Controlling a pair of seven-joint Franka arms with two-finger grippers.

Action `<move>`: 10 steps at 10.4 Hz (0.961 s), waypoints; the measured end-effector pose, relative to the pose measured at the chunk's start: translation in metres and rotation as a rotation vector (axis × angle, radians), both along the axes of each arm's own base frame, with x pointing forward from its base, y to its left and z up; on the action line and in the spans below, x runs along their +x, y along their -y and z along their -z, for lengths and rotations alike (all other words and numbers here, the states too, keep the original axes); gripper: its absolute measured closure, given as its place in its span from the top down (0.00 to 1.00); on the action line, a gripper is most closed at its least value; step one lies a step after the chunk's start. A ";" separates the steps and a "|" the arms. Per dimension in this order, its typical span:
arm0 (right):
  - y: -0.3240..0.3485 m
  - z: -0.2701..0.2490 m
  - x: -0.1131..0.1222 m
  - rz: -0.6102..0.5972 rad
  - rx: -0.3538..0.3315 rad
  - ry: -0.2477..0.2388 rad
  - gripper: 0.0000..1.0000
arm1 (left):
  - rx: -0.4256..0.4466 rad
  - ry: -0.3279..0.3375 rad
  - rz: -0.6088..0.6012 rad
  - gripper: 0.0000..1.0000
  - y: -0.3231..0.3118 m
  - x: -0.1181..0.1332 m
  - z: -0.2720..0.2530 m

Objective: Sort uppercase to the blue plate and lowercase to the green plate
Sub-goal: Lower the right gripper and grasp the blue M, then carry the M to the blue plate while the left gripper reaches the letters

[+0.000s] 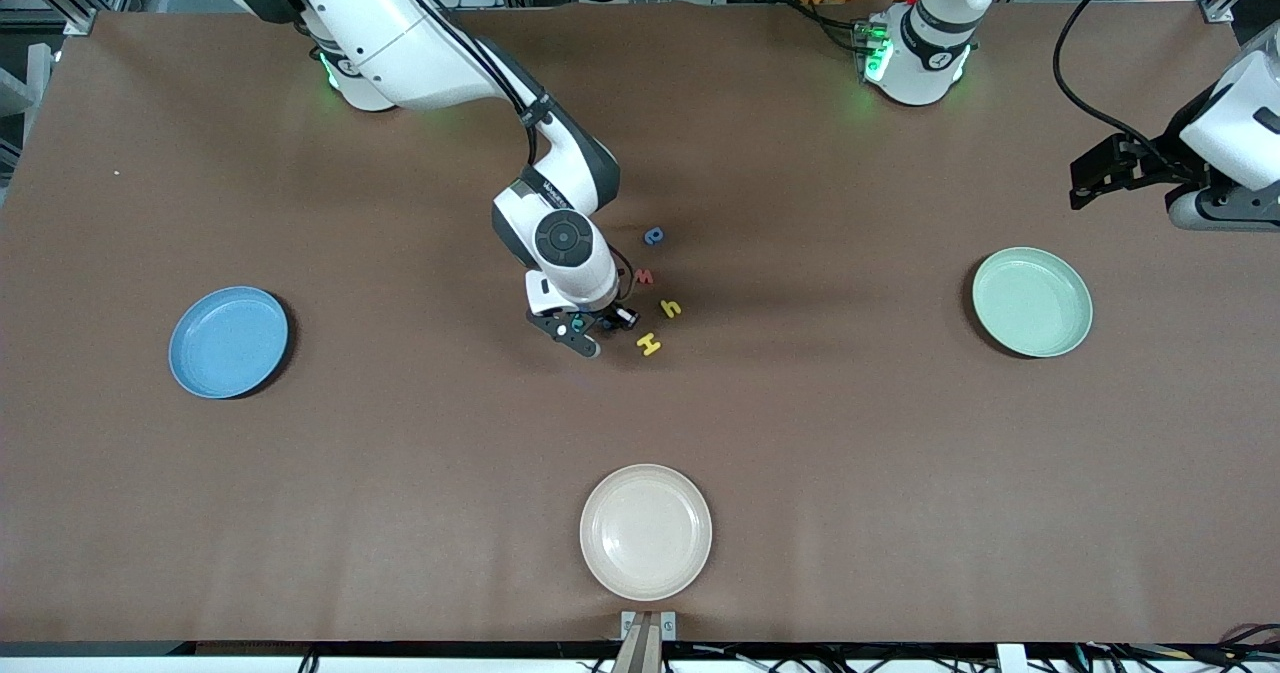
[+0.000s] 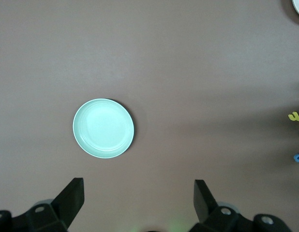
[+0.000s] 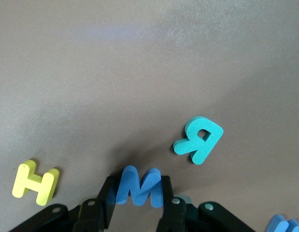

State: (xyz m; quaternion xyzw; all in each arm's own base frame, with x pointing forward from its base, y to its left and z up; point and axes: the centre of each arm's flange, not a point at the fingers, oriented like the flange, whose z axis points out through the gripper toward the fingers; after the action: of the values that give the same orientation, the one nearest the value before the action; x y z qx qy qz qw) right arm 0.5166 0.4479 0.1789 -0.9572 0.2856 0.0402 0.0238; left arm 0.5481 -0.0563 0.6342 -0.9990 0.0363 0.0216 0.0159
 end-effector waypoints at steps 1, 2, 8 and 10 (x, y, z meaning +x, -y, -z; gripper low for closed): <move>0.003 0.000 0.002 0.000 -0.014 -0.011 0.42 | -0.006 -0.001 0.000 1.00 0.001 0.000 0.000; 0.007 -0.002 0.005 -0.007 -0.033 -0.029 0.42 | -0.018 -0.004 0.000 1.00 0.002 0.000 0.001; 0.069 -0.044 0.054 -0.118 -0.056 -0.099 0.42 | -0.026 -0.004 -0.058 1.00 0.062 -0.008 0.003; 0.107 -0.054 0.074 -0.191 -0.050 -0.115 0.42 | -0.026 -0.005 -0.073 1.00 0.086 -0.009 0.007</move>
State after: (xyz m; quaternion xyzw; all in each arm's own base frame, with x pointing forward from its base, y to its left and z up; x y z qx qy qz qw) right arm 0.5908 0.3404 0.2332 -0.9765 0.1949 0.0899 -0.0204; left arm 0.5392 -0.1424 0.6272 -0.9997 0.0004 0.0240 0.0022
